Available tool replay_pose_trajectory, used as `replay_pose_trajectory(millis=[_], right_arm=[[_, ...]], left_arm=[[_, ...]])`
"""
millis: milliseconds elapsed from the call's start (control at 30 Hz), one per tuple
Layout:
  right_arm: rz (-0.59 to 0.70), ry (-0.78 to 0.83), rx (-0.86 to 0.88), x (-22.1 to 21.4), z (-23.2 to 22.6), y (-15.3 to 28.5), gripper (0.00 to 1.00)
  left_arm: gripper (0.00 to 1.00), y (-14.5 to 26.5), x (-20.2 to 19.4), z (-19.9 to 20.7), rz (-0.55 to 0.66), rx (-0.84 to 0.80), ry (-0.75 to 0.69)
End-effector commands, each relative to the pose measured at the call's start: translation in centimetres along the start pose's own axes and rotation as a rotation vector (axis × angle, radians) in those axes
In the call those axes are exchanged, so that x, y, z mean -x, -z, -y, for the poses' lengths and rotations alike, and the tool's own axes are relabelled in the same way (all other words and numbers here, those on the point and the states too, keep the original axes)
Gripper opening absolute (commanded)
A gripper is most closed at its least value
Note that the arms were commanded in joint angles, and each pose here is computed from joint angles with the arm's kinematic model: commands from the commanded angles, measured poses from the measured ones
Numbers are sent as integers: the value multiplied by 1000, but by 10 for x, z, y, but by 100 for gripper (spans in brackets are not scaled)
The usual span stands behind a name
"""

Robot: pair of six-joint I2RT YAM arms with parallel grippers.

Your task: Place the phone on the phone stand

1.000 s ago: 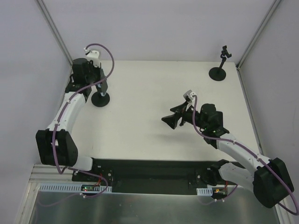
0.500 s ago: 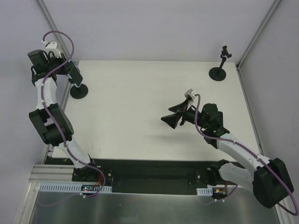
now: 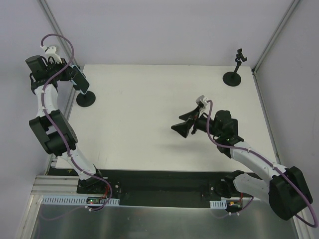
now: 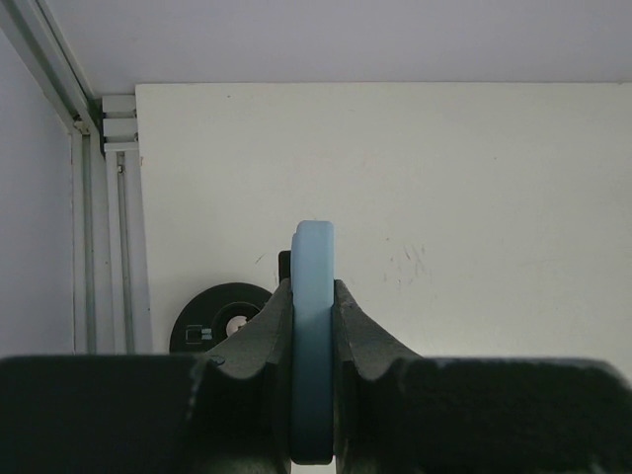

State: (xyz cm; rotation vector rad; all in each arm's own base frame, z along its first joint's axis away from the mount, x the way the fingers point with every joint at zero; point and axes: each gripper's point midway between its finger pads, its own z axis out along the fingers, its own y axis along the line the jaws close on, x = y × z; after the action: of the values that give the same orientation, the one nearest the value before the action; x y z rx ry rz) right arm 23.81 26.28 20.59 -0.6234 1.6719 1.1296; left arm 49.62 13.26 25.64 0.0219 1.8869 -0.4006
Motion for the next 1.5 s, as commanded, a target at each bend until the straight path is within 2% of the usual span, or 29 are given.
replay_pose_trajectory(millis=[0,33,133,167,300,367,467,500,567,600,633,667,700,800,833,933,1000,1033,1067,1167,1200,1233,1267,1300,1367,1467], right_arm=[[48,39,48,15,-8,-2,88],[49,38,49,15,-8,-3,88],[48,39,55,14,-8,-3,88],[46,39,53,13,-7,-3,88],[47,40,60,13,-9,-3,88],[52,43,58,15,-9,-3,88],[50,41,56,14,-8,-3,88],[46,38,55,13,-7,-4,88],[45,35,48,12,-5,-4,87],[40,32,46,10,-4,-5,87],[40,32,46,10,-4,-6,88],[40,31,43,11,-3,-6,88],[37,25,41,9,-2,-7,88],[33,23,40,9,-1,-8,88],[34,23,35,9,0,-8,88],[42,36,-14,9,8,-7,88],[39,37,-75,6,17,-3,88],[63,52,-165,10,33,1,88],[66,51,-228,5,41,8,88],[186,67,-482,20,74,39,87],[198,62,-554,10,85,52,87],[254,60,-706,13,105,73,87],[327,70,-755,25,105,89,88],[322,90,-821,12,115,102,87],[403,93,-931,18,124,124,88],[387,94,-1035,13,140,135,88]], left_arm=[[16,5,42,15,128,-44,-94],[22,4,42,14,127,-41,-93],[73,5,43,13,130,-26,-85],[81,6,44,12,137,-16,-88],[99,14,51,10,160,37,-93],[99,22,59,11,187,80,-57],[99,48,71,18,299,179,2],[99,62,83,9,382,296,18],[99,94,87,21,454,388,85],[99,114,89,9,503,540,123],[99,126,91,34,531,549,121],[99,136,93,41,551,592,95],[99,141,96,53,570,602,77],[95,133,96,115,566,405,43],[93,115,86,151,510,250,37],[91,76,43,199,329,54,96],[89,47,-2,254,161,-129,124],[89,39,-19,270,108,-173,118],[89,34,-45,306,20,-252,97],[92,20,-101,350,-137,-280,15],[94,16,-119,351,-195,-250,-2],[95,17,-130,356,-224,-249,-11],[95,19,-140,360,-247,-249,-5],[95,26,-155,368,-281,-279,-1],[95,34,-165,378,-311,-321,7],[95,47,-173,402,-323,-392,-46]])
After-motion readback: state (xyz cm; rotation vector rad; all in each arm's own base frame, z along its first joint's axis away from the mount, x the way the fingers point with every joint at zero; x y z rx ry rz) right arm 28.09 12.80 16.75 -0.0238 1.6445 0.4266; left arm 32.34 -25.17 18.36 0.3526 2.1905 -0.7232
